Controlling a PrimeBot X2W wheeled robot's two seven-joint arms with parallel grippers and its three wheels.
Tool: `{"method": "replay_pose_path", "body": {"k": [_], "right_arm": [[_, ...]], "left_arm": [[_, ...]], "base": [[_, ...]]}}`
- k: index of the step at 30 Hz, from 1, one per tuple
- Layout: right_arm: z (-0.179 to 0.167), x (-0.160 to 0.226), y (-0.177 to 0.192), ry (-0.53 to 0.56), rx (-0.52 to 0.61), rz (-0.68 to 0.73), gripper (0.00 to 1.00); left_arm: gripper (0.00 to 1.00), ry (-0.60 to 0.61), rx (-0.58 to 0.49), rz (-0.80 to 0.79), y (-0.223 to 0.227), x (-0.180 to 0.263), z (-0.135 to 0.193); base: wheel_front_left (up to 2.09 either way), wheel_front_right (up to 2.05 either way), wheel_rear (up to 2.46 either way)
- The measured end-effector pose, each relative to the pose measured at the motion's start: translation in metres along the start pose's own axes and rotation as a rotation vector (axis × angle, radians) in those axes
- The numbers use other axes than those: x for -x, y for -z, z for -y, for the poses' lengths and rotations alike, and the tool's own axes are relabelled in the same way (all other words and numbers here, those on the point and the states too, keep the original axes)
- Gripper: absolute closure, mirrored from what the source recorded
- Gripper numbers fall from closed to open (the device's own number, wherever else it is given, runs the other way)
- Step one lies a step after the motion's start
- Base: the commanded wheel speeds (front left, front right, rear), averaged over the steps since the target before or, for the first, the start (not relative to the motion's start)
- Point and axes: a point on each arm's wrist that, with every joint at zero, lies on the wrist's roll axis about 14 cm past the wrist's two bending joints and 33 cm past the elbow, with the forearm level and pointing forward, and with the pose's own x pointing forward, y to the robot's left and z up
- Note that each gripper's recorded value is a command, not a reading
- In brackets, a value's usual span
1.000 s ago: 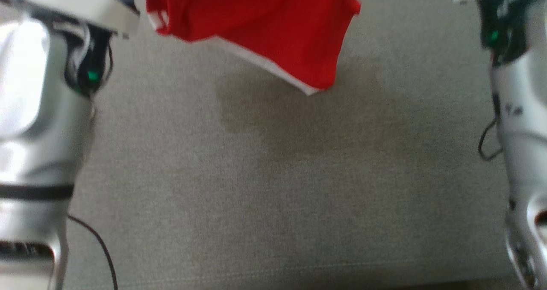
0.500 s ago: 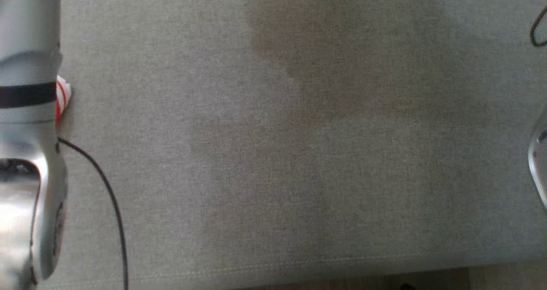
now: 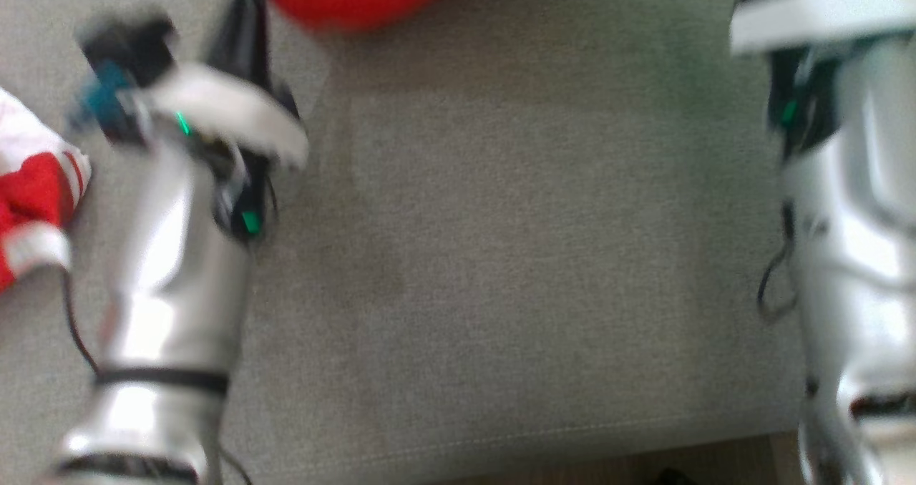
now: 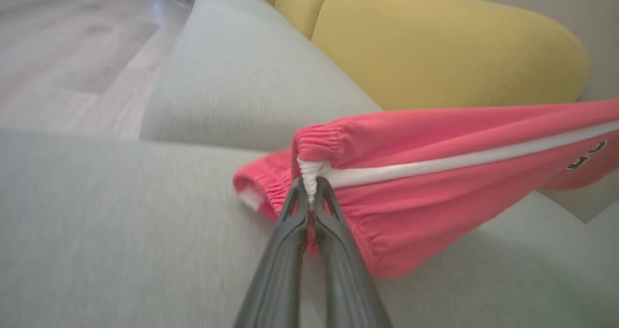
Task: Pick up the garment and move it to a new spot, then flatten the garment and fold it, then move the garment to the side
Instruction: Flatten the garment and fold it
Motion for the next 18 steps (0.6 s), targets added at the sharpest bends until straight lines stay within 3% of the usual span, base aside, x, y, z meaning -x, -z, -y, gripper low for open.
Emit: {"method": "replay_pose_path", "body": {"k": [7,18], "right_arm": [[0.005,0.080,0.030,0.062,-0.103,-0.101,1.00],[-0.002,0.190,0.057,0.146,-0.212,-0.240,1.00]], "left_arm": [[1.00,-0.038,0.046,-0.149,0.058,0.064,0.008],[1.00,-0.089,0.077,-0.191,0.071,0.134,0.014]], "base": [[0.00,0.00,0.00],[0.00,0.00,0.00]]}}
